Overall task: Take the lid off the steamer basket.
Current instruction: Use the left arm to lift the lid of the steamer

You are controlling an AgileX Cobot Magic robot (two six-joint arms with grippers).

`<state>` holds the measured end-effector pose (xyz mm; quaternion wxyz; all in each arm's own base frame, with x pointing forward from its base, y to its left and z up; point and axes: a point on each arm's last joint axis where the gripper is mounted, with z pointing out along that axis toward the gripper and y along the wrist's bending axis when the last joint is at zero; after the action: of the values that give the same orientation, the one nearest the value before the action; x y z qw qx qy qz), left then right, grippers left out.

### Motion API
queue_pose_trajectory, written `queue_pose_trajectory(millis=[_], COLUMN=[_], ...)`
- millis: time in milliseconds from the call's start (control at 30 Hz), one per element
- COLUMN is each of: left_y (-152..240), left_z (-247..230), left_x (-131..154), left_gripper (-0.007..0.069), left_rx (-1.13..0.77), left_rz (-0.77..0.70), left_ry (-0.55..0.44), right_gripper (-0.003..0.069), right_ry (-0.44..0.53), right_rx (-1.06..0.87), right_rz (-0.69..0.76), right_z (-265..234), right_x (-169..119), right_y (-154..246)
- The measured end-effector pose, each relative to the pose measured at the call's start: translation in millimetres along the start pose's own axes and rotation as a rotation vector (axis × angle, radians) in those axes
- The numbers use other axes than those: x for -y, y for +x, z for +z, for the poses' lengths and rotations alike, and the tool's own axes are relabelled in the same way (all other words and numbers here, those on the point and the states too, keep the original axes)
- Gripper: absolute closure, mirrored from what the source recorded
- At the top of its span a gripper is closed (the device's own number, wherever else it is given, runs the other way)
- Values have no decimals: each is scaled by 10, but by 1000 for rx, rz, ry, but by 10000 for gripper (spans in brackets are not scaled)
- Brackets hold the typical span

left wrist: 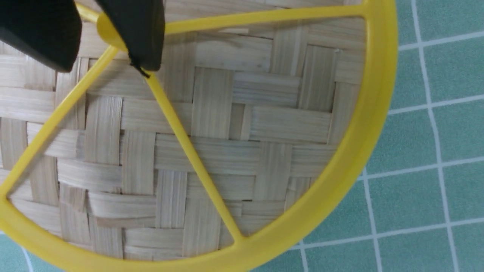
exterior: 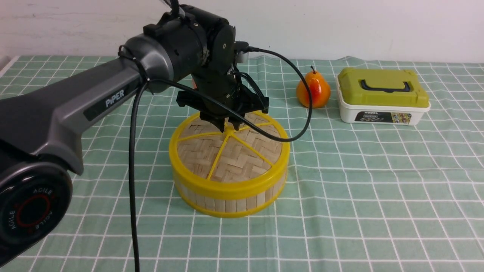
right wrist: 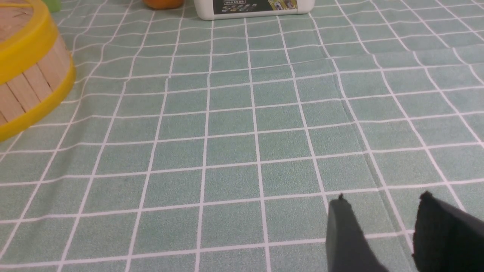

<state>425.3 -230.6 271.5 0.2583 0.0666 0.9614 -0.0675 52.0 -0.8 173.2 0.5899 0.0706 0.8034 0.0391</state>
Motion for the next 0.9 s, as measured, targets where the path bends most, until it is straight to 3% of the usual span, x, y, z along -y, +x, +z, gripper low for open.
queue_pose_trajectory(millis=[900], left_y=[24], left_z=[157], left_x=[-24], left_gripper=[386], left_rx=[-26], left_rz=[23], left_ry=[-44], right_gripper=[418], right_ry=[0], right_rx=[0], right_rz=[0], right_z=[0], right_x=[0], right_y=[0])
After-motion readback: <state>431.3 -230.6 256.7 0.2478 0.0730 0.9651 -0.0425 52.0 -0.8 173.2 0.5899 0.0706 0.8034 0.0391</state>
